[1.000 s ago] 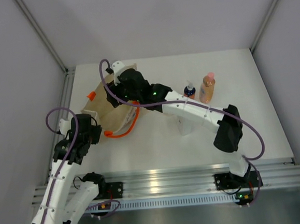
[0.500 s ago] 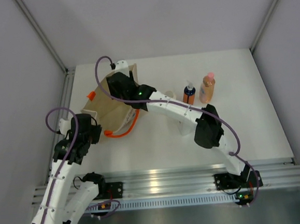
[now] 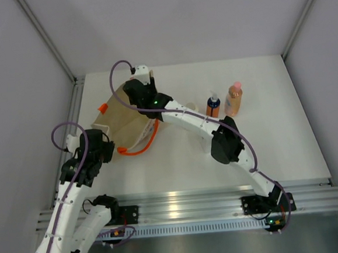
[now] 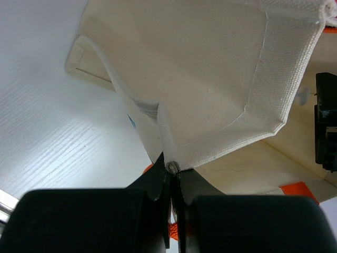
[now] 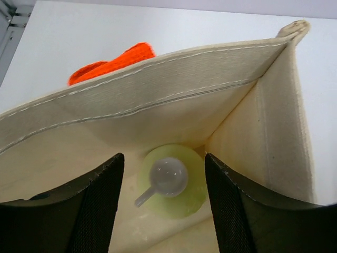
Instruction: Take the personal care products out of the canvas bag
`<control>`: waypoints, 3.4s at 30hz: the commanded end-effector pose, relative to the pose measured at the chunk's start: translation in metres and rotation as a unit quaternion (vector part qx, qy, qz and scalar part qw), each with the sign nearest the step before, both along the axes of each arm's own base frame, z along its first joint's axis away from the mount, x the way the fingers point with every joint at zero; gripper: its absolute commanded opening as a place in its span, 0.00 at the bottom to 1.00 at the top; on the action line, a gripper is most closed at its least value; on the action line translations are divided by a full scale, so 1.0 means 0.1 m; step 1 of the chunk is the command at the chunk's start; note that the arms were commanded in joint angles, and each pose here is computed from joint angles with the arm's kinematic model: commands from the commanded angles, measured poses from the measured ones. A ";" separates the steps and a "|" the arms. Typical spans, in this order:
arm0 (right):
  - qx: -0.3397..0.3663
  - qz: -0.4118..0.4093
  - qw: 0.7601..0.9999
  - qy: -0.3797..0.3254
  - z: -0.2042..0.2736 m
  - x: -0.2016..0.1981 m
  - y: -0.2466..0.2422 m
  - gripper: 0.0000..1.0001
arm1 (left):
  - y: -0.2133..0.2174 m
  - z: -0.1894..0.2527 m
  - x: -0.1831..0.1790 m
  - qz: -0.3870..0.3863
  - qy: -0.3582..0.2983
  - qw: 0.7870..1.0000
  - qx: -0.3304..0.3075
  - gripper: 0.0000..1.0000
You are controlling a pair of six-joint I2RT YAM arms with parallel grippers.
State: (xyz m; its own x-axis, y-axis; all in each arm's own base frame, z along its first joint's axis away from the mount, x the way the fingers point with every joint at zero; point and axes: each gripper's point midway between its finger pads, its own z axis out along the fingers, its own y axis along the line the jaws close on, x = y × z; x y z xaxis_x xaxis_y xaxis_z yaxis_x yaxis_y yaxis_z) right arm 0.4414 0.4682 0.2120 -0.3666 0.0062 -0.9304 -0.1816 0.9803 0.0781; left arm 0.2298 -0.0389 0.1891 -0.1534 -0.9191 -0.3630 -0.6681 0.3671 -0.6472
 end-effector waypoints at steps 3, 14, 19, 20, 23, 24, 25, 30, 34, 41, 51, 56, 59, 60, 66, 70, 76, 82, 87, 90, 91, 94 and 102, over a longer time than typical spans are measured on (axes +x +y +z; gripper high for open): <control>0.007 -0.022 1.000 -0.007 0.03 0.18 -0.10 0.61 | -0.05 -0.01 0.06 -0.008 -0.009 1.000 -0.006 0.00; -0.002 -0.017 1.000 0.024 -0.31 0.16 -0.09 0.58 | -0.04 -0.02 0.06 -0.009 -0.009 1.000 -0.004 0.00; -0.008 -0.021 0.999 0.030 -0.41 0.17 -0.11 0.54 | -0.05 -0.03 0.05 -0.009 -0.009 1.000 -0.005 0.00; -0.006 -0.018 0.999 0.033 -0.44 0.17 -0.10 0.52 | -0.05 -0.03 0.05 -0.009 -0.009 1.000 -0.006 0.00; -0.009 -0.018 0.999 0.040 -0.51 0.20 -0.12 0.47 | -0.04 -0.04 0.05 -0.009 -0.009 1.000 -0.006 0.00; -0.007 -0.018 0.999 0.039 -0.50 0.20 -0.12 0.46 | -0.04 -0.04 0.05 -0.009 -0.010 1.000 -0.006 0.00; -0.011 -0.017 0.999 0.041 -0.52 0.19 -0.13 0.46 | -0.04 -0.04 0.04 -0.008 -0.009 1.000 -0.006 0.00; -0.017 -0.008 0.999 0.042 -0.51 0.18 -0.13 0.36 | -0.05 -0.05 0.04 -0.008 -0.008 1.000 -0.008 0.00; -0.028 0.000 0.998 0.048 -0.58 0.17 -0.14 0.29 | -0.05 -0.05 0.03 -0.006 -0.010 1.000 -0.010 0.00; -0.043 0.045 0.997 0.051 -0.54 0.12 -0.10 0.15 | -0.04 -0.03 0.03 -0.005 -0.016 1.000 -0.011 0.00; -0.044 0.091 0.994 0.033 -0.44 0.09 -0.18 0.00 | -0.04 -0.01 0.02 -0.005 -0.020 1.000 -0.013 0.00; -0.029 0.131 0.991 0.015 -0.27 0.07 -0.09 0.00 | -0.03 0.00 0.01 -0.005 -0.022 1.000 -0.012 0.00; -0.018 0.171 0.985 -0.014 -0.04 0.00 -0.03 0.00 | -0.03 0.01 0.01 -0.003 -0.025 1.000 -0.012 0.00; -0.010 0.180 0.983 -0.035 0.08 0.00 0.00 0.00 | -0.03 0.01 0.01 -0.003 -0.026 1.000 -0.013 0.00; 0.007 0.243 0.964 -0.106 0.61 -0.21 0.10 0.00 | -0.03 0.00 0.01 -0.002 -0.023 1.000 -0.013 0.00; 0.006 0.283 0.947 -0.151 0.90 -0.38 0.17 0.00 | -0.03 0.01 0.01 -0.003 -0.025 1.000 -0.013 0.00; 0.009 0.306 0.936 -0.174 1.11 -0.44 0.22 0.00 | -0.03 0.03 0.02 -0.001 -0.027 1.000 -0.014 0.00; 0.020 0.339 0.923 -0.181 1.25 -0.51 0.30 0.00 | -0.01 0.07 0.03 0.003 -0.031 0.999 -0.011 0.00; 0.042 0.348 0.916 -0.194 1.51 -0.58 0.30 0.00 | -0.01 0.08 0.05 0.003 -0.030 0.999 -0.010 0.00; 0.055 0.369 0.904 -0.211 1.71 -0.68 0.31 0.00 | -0.02 0.08 0.06 0.001 -0.028 1.000 -0.009 0.00; 0.059 0.376 0.899 -0.216 1.75 -0.72 0.32 0.00 | -0.02 0.08 0.06 0.000 -0.027 1.000 -0.008 0.00; 0.066 0.386 0.890 -0.233 1.95 -0.80 0.28 0.00 | -0.02 0.08 0.06 0.000 -0.027 1.000 -0.007 0.00; 0.077 0.410 0.874 -0.251 2.31 -0.99 0.18 0.00 | 0.00 0.12 0.07 0.003 -0.033 0.999 -0.004 0.00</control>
State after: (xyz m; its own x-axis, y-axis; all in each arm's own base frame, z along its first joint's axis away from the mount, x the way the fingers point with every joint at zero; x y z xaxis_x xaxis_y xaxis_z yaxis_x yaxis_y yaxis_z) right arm 0.3689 0.5005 0.2578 -0.1194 -0.2538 -0.9598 -0.8514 0.5234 -0.0325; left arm 0.2309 -0.0392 0.1876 -0.1421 -0.9221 -0.3599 -0.6512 0.3609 -0.6676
